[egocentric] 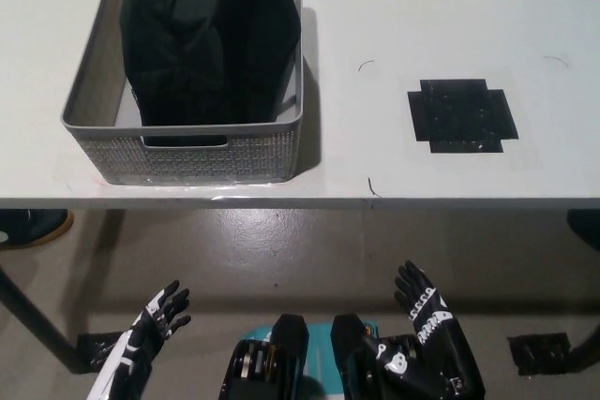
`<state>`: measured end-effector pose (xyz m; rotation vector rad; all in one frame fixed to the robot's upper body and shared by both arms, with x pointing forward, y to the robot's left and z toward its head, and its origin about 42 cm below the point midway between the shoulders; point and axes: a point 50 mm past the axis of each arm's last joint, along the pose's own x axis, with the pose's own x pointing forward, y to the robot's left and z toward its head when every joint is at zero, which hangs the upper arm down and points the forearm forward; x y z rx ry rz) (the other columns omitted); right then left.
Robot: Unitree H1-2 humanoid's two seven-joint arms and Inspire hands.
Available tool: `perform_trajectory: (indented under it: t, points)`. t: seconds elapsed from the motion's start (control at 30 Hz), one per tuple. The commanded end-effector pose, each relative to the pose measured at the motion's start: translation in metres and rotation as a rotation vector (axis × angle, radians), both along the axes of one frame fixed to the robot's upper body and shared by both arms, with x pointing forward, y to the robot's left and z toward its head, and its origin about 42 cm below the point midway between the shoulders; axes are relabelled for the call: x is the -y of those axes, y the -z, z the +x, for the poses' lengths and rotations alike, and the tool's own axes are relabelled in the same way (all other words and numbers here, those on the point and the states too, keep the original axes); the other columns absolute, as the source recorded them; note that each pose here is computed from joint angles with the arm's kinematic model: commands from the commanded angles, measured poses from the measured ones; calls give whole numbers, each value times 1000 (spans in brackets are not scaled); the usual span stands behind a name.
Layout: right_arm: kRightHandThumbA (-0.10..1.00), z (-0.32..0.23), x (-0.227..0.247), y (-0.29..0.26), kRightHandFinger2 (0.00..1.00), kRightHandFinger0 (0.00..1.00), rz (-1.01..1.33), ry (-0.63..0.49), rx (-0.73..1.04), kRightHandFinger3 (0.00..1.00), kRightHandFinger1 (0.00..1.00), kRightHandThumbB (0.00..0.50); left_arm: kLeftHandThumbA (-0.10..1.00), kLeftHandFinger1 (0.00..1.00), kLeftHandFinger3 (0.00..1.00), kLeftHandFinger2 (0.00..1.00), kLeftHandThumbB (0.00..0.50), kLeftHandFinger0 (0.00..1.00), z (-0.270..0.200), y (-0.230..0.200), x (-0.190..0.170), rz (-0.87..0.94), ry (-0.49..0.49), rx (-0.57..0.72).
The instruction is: Use both hands to pick up a lunch bag on the right hand side and place it into a container on the left hand side
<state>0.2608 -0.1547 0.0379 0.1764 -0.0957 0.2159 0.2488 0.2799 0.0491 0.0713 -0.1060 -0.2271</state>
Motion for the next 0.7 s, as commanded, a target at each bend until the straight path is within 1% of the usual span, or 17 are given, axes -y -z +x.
perform_trajectory:
  t: [0.0, 0.03, 0.1, 0.13, 0.2, 0.23, 0.27, 0.3, 0.4, 0.47, 0.53, 0.57, 0.67]
  points:
    - [867, 3, -7, -9, 1000, 1000, 2, -17, 75, 1000, 1000, 73, 1000, 1000, 1000, 1000, 149, 1000, 0, -6, -5, 16, -21, 54]
    - [865, 4, -7, -8, 1000, 1000, 4, -18, 75, 1000, 1000, 74, 1000, 1000, 1000, 1000, 148, 1000, 0, -6, -5, 16, -18, 56]
    - [861, 3, -7, -7, 1000, 1000, 0, -20, 71, 1000, 1000, 73, 1000, 1000, 1000, 1000, 164, 1000, -3, -4, -6, 12, -21, 55]
    - [861, 2, -7, -7, 1000, 1000, -1, -21, 71, 1000, 1000, 73, 1000, 1000, 1000, 1000, 164, 1000, -4, -4, -6, 11, -22, 55]
    - [867, -1, -6, -6, 1000, 1000, -3, -22, 66, 1000, 1000, 81, 1000, 1000, 1000, 1000, 138, 1000, -6, -2, -6, 10, -22, 50]
    - [868, -3, -6, -5, 1000, 1000, -4, -22, 62, 1000, 1000, 82, 1000, 1000, 1000, 1000, 137, 1000, -9, -1, -5, 9, -22, 44]
    - [873, -5, -5, -3, 1000, 1000, -7, -21, 58, 1000, 1000, 91, 1000, 1000, 1000, 1000, 121, 1000, -11, 0, -5, 7, -21, 37]
    - [881, -5, -5, -3, 1000, 1000, -12, -21, 58, 1000, 1000, 95, 1000, 1000, 1000, 1000, 117, 1000, -11, 0, -6, 7, -19, 37]
    - [886, -6, -5, -3, 1000, 1000, -14, -21, 55, 1000, 1000, 97, 1000, 1000, 1000, 1000, 136, 1000, -13, 0, -6, 10, -19, 38]
    - [874, -8, -7, -2, 1000, 1000, -8, -26, 52, 1000, 1000, 88, 1000, 1000, 1000, 1000, 157, 1000, -15, 0, -7, 25, -26, 28]
    - [869, -5, -9, -3, 1000, 1000, -8, -31, 55, 1000, 1000, 88, 1000, 1000, 1000, 1000, 164, 1000, -14, -1, -9, 24, -29, 31]
    - [868, -5, -10, -3, 1000, 1000, -7, -30, 57, 1000, 1000, 96, 1000, 1000, 1000, 1000, 163, 1000, -15, -1, -10, 22, -28, 33]
    - [868, -5, -11, -4, 1000, 1000, -7, -29, 59, 1000, 1000, 97, 1000, 1000, 1000, 1000, 154, 1000, -15, -1, -10, 23, -27, 34]
